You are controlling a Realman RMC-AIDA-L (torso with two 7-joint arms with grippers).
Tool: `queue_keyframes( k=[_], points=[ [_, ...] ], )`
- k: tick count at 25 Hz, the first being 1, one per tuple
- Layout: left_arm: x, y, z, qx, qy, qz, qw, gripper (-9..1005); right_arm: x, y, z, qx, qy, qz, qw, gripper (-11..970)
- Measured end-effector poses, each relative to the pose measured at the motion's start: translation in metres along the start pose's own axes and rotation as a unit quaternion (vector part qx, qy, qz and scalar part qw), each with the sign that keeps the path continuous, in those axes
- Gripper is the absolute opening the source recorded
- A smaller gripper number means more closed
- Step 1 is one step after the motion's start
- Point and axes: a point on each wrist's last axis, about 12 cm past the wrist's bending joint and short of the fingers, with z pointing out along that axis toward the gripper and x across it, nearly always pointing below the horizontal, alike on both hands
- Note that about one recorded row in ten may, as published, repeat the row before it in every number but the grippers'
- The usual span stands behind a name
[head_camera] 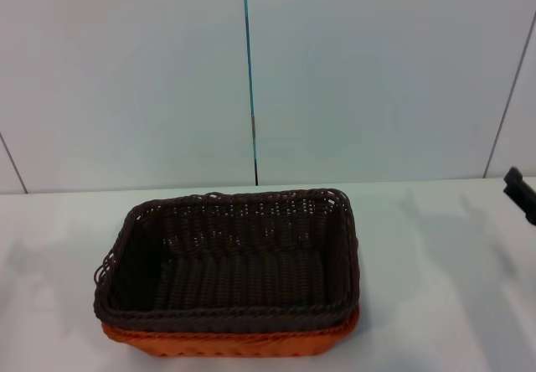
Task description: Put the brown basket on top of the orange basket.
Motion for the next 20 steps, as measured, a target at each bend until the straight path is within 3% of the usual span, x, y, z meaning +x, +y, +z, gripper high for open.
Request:
queue_keyframes(
  k=[7, 12, 20],
  points=[
    [0.019, -0.006, -0.004, -0.015, 0.001, 0.033, 0.999, 916, -0.016, 0.008, -0.004, -0.022, -0.051, -0.005, 0.998, 941],
    [0.029, -0.007, -0.006, -0.029, -0.001, 0.015, 0.999, 916, -0.021, 0.014, -0.009, -0.030, -0.061, 0.000, 0.998, 940],
    [0.029, -0.024, -0.010, -0.018, -0.039, 0.004, 0.999, 916, -0.020, 0.014, -0.007, -0.034, -0.068, 0.013, 0.997, 940]
  ],
)
